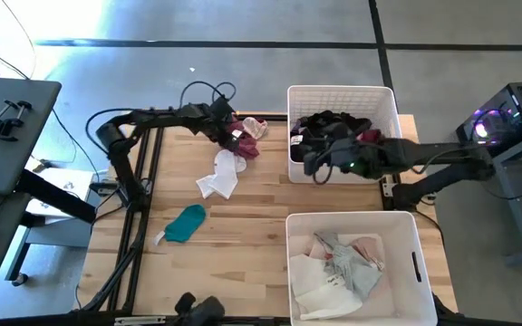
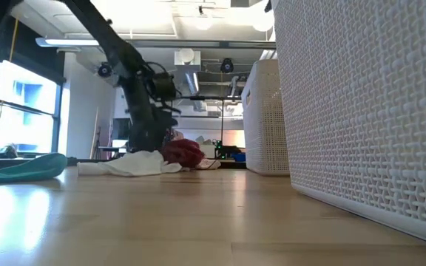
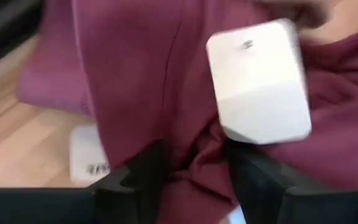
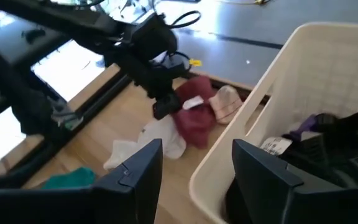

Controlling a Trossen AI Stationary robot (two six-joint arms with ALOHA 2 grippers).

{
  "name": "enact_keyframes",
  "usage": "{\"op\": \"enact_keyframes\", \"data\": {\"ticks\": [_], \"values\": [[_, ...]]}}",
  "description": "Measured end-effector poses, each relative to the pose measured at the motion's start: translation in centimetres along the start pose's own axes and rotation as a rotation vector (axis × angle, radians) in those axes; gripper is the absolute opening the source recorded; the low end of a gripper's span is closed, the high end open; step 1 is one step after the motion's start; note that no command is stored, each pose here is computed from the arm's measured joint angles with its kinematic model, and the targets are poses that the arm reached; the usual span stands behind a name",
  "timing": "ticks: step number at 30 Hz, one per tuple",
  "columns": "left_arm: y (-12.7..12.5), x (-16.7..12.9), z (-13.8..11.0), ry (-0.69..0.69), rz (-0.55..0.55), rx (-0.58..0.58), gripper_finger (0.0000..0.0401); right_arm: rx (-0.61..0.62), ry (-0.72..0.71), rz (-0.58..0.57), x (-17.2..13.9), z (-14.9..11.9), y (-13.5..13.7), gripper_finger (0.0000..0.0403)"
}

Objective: Sort clothes
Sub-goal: Put the red shirt into the top bin

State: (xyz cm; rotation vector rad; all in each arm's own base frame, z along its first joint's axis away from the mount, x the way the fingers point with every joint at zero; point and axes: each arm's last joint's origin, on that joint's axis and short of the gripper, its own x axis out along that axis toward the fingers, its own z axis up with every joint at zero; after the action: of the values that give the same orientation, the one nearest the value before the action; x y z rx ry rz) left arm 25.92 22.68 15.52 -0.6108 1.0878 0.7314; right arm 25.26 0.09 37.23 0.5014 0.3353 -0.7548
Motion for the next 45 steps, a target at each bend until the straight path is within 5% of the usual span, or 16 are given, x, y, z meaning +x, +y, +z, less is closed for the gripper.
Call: {"op": "enact_keyframes", "data": {"ticks": [9,18,28,36,45], "values": [[0.2,1.2,0.0,0.019,-0.024,0.105,0.0012,-0.02,0.009,-0.015,0.6,-0.9,0.8,0.0181],[-1.1,-10.0,0.6,-0.316,-0.107,0.141,0.0002,-0.013,0.004,-0.008,0.3,-0.7,0.7,0.0181],[-3.7,-22.4,-2.1,-0.729,-0.59,0.251,0.0001,-0.116,-0.07,0.05,1.0,-0.2,1.9,0.0181],[-6.8,-26.1,-3.0,-0.931,-0.843,0.401,0.0,-0.318,-0.2,0.313,3.8,0.5,5.2,0.0181],[-8.3,-26.6,-3.4,-0.963,-0.909,0.439,0.0,-0.206,-0.327,0.434,4.0,2.0,6.1,0.0181]]}}
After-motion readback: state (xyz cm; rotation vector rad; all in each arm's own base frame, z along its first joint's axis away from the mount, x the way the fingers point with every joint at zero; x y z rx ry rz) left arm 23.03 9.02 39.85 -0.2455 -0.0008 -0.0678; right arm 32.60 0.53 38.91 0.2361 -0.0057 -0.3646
